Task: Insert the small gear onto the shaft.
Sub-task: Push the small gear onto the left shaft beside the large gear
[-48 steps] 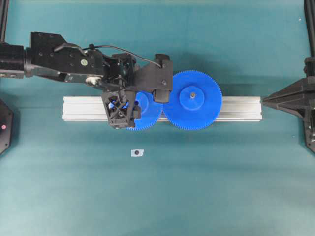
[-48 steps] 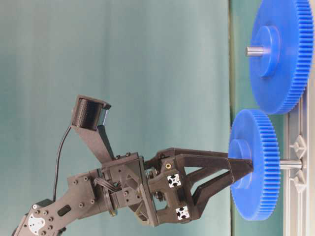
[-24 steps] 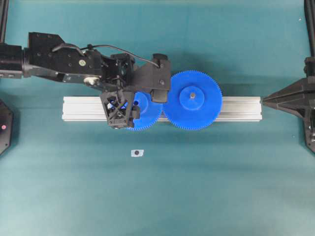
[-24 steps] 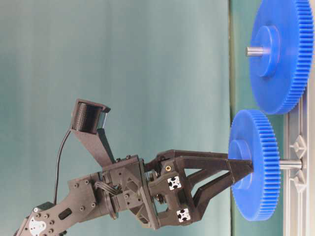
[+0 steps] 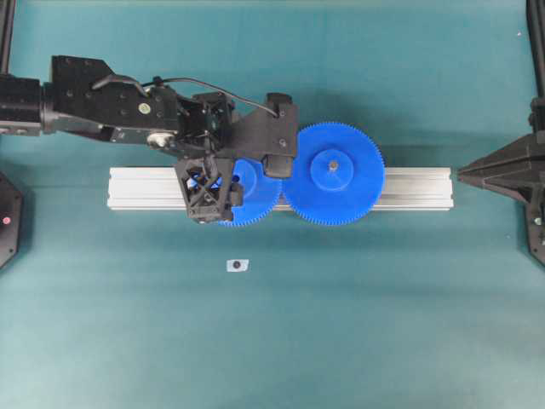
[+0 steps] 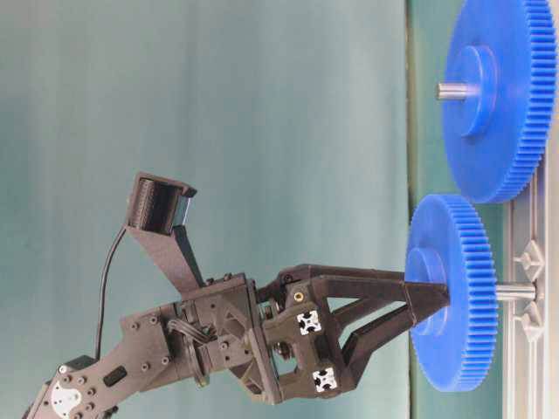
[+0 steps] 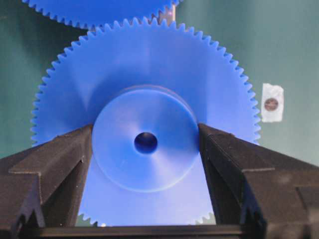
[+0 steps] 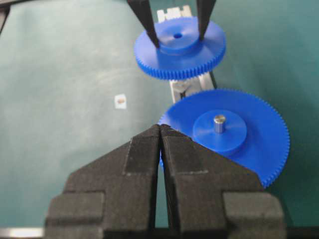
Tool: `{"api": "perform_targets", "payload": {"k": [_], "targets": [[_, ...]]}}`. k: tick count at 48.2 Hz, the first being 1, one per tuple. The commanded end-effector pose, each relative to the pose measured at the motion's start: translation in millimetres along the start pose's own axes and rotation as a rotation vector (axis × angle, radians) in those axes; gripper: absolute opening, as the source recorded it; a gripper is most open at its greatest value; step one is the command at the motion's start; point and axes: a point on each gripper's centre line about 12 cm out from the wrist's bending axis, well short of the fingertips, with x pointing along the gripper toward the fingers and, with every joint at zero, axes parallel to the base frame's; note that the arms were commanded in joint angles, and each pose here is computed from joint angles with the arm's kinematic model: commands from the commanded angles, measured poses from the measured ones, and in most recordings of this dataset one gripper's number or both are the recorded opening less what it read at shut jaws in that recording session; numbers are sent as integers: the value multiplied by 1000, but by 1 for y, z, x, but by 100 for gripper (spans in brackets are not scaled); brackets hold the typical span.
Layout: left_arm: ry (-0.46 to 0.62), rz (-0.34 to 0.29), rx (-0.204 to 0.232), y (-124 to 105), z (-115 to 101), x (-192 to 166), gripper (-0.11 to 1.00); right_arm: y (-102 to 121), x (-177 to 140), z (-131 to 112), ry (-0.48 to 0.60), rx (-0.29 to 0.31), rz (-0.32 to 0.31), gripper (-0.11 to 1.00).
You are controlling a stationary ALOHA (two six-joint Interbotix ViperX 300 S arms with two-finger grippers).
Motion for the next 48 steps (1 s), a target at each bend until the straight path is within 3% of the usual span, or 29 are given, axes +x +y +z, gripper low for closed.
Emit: {"api": "perform_targets", "payload": {"k": [1,5,11,32,48], "targets": [[-11,12,-17,9,2,-3,70,0,0,5,-13,11,-1,8],[-24,15,-19,10,5,-6,73,1,0,6,-14,11,0,8],[-29,15,-22,10,6,-6,93,0,0,5,-3,11,-2,8],[-24,14,-18,9,7,-11,91,0,0,4,4,11,-3,8],[-88,22,-13,10,20,-44,91,0,0,5,3,13,-3,8]]}}
